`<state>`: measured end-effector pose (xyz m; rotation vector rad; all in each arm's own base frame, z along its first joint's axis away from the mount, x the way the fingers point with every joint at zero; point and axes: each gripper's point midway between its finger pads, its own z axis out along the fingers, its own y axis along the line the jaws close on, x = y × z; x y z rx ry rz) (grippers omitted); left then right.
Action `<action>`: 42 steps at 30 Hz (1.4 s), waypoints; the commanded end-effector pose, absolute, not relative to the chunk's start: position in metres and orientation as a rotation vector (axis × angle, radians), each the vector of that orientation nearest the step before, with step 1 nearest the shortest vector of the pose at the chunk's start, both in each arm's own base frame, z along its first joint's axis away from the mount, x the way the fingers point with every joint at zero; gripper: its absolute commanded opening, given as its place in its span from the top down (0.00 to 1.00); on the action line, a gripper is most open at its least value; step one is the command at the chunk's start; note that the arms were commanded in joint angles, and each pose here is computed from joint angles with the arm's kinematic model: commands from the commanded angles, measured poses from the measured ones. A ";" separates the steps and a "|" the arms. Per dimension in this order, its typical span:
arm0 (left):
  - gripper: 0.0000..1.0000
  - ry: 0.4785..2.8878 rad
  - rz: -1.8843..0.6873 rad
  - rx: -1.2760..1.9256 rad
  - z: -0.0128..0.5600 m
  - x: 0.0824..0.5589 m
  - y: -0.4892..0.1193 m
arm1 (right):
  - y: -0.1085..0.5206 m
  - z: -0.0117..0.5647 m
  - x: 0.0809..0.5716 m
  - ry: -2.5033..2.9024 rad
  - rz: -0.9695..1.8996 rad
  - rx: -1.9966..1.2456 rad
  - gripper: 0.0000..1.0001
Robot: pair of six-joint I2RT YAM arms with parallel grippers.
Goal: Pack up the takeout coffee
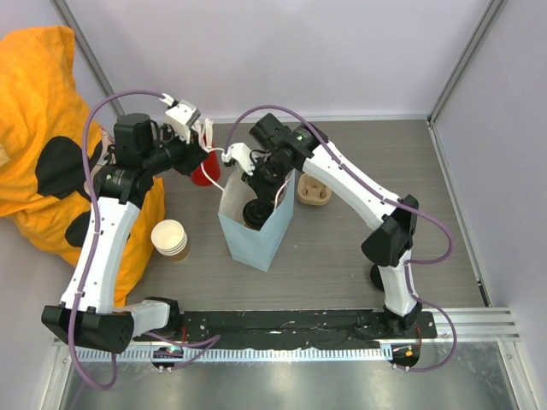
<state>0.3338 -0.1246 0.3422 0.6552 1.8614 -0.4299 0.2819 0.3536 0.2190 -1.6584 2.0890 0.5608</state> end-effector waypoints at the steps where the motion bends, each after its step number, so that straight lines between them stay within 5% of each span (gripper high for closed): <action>1: 0.82 1.793 -0.441 0.636 0.361 0.334 -0.125 | 0.353 0.218 0.282 2.093 0.548 -1.650 0.99; 42: 0.82 1.802 -0.509 0.605 0.357 0.330 -0.125 | 0.364 0.202 0.279 2.106 0.609 -1.683 0.99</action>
